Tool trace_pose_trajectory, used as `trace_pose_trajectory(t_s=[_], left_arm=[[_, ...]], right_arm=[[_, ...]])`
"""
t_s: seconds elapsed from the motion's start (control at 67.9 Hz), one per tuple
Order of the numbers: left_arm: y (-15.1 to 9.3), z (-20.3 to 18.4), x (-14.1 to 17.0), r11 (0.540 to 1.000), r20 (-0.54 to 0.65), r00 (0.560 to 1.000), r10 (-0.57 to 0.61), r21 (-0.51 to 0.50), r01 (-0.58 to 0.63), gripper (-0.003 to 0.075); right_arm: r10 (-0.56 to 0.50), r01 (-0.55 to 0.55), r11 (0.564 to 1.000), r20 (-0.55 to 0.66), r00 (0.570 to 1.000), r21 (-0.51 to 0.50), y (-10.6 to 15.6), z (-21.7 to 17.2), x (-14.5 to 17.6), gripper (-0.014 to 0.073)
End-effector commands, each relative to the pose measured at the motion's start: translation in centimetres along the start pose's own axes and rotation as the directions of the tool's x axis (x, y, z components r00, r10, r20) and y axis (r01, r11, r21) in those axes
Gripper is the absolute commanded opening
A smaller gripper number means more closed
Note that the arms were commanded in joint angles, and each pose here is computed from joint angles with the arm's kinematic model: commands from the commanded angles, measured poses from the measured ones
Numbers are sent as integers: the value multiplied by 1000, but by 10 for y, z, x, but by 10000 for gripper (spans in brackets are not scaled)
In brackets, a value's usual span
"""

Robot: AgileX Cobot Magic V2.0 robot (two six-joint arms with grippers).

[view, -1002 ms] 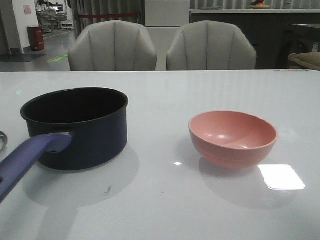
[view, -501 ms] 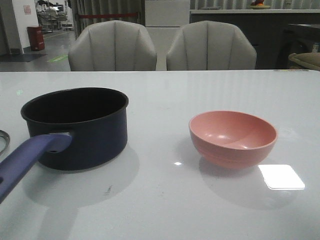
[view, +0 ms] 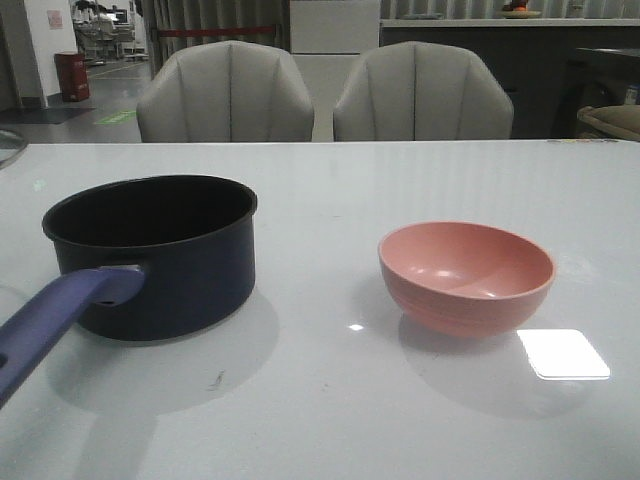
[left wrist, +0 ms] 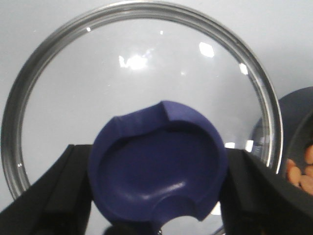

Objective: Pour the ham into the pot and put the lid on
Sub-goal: 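Grasp the glass lid knob with the left gripper and lift it, then lower the glass lid onto the pot with the left gripper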

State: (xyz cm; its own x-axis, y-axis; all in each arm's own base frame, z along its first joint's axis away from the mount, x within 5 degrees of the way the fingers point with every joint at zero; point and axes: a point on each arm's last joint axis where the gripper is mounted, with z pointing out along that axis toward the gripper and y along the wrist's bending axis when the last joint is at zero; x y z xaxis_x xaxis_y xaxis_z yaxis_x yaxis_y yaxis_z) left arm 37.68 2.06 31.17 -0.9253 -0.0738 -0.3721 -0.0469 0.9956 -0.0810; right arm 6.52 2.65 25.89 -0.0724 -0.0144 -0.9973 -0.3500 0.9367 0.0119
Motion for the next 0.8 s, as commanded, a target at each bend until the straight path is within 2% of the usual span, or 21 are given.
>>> trace_pose_trajectory(t_s=[0.0,0.133,0.339,0.515,0.781], left_arm=[[-35,-37,-6,995,121,990,69,62,-77,299],[-79,-33,1,968,115,969,219,99,-231,299],[-128,-30,14,924,105,933,343,144,-355,299],[-149,-23,19,900,57,915,399,169,-402,300],[-167,-11,18,881,31,899,436,186,-434,300]], right_arm=[[-1,-2,999,88,996,32,-3,-1,-15,162],[-1,-2,999,88,996,32,-3,-1,-15,162],[-1,-2,999,88,996,32,-3,-1,-15,162],[-1,-2,999,88,996,32,-3,-1,-15,162],[-1,-2,999,88,996,32,-3,-1,-15,162]])
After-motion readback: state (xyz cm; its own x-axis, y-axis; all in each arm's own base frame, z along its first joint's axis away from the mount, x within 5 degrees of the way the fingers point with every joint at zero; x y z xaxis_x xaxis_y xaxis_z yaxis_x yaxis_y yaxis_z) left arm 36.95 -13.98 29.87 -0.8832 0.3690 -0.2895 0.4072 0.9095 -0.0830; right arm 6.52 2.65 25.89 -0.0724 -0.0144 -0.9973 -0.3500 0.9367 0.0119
